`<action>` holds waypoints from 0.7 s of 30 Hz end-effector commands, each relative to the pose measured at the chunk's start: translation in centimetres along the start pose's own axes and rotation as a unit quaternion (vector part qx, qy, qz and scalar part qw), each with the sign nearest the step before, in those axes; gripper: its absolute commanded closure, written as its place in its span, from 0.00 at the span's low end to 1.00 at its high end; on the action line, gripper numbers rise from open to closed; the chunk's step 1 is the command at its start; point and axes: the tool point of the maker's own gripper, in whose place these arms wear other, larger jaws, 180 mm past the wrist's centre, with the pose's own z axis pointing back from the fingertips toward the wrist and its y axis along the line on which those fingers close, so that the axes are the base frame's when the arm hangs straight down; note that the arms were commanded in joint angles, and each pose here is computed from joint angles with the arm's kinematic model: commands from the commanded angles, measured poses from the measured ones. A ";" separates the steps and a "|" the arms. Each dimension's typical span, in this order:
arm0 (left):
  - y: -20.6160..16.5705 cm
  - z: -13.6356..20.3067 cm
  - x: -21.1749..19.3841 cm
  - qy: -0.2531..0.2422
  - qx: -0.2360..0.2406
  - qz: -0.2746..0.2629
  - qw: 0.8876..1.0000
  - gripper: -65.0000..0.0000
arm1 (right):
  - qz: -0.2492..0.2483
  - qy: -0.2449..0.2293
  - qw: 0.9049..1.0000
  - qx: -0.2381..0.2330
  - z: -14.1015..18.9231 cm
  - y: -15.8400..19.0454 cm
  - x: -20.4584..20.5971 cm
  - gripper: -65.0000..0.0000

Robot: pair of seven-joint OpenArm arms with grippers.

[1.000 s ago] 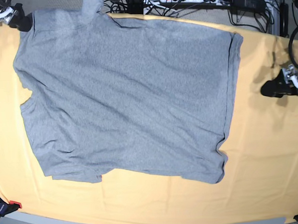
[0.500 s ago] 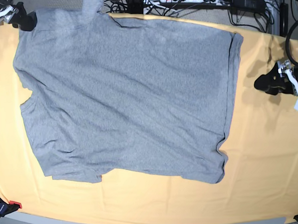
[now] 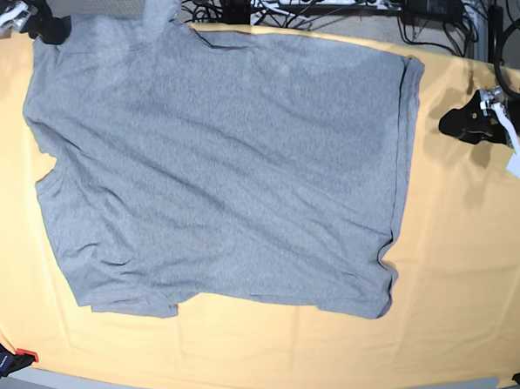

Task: Layout the t-shirt on the table in an organized manner, then fold the t-shirt properly
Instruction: 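Reach the left gripper to the other shoulder and grasp it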

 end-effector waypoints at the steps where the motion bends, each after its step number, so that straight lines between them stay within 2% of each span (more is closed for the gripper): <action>1: -0.1 1.1 1.7 -0.017 0.004 -0.020 1.000 0.29 | 0.011 0.009 1.000 0.004 0.1 0.3 0.0 0.42; 8: -0.1 1.1 1.7 -0.016 0.004 -0.020 1.000 0.29 | 0.014 0.028 0.999 0.026 -1.2 1.3 -0.7 0.45; 10: -0.1 1.1 1.7 -0.016 0.004 -0.020 1.000 0.29 | 0.014 0.028 0.999 0.026 -1.2 1.3 -0.7 0.58; 12: -0.1 1.1 1.5 -0.014 0.004 -0.018 1.000 0.30 | 0.015 0.028 0.999 0.025 -1.2 1.2 -0.7 0.80; 14: -0.1 1.0 0.8 -0.008 0.004 -0.012 1.000 0.40 | 0.015 0.028 0.999 0.025 -1.1 1.2 -0.6 1.00; 16: -0.1 1.0 0.3 -0.002 0.004 -0.008 1.000 0.49 | 0.016 0.027 0.999 0.025 -1.2 1.2 -0.6 1.00; 21: -0.1 0.9 -1.4 0.015 0.003 0.003 1.000 0.44 | 0.018 0.024 0.999 0.027 -1.3 1.3 -0.3 1.00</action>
